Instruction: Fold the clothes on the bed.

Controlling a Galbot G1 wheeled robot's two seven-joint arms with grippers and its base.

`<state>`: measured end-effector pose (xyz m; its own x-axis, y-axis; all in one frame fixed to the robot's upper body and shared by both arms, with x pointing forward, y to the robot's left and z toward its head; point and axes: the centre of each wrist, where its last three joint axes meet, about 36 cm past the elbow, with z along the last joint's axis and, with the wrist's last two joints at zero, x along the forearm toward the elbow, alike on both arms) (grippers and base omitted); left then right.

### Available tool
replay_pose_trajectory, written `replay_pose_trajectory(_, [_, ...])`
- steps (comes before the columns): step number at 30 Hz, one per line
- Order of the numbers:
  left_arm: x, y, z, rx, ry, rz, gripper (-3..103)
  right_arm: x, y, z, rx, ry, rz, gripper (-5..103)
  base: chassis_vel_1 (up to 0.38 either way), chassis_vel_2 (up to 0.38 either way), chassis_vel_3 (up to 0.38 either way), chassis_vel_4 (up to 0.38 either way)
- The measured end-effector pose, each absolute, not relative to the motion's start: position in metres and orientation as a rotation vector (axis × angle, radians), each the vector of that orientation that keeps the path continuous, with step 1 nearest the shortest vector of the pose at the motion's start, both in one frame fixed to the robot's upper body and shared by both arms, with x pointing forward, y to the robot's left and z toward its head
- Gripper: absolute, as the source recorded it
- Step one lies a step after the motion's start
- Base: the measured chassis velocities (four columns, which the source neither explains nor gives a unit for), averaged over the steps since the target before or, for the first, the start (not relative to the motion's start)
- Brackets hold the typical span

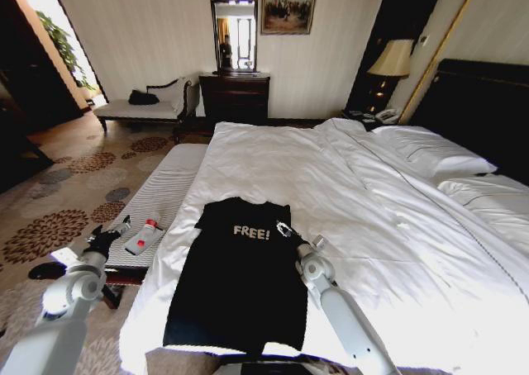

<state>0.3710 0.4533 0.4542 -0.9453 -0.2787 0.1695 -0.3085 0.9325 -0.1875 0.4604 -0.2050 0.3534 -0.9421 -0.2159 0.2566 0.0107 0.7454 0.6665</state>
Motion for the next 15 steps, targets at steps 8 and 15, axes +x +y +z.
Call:
replay_pose_trajectory(8, [0.372, 0.453, 0.455, 0.451, -2.951, 0.333, 100, 0.454, -0.209, 0.368, 0.099, -2.627, -1.044, 100, 0.000, 0.000, 0.000, 0.000])
replay_pose_trajectory(15, [0.372, 0.451, 0.455, 0.447, -2.949, 0.344, 100, 0.453, -0.211, 0.358, 0.043, -2.588, -1.028, 100, 0.000, 0.000, 0.000, 0.000])
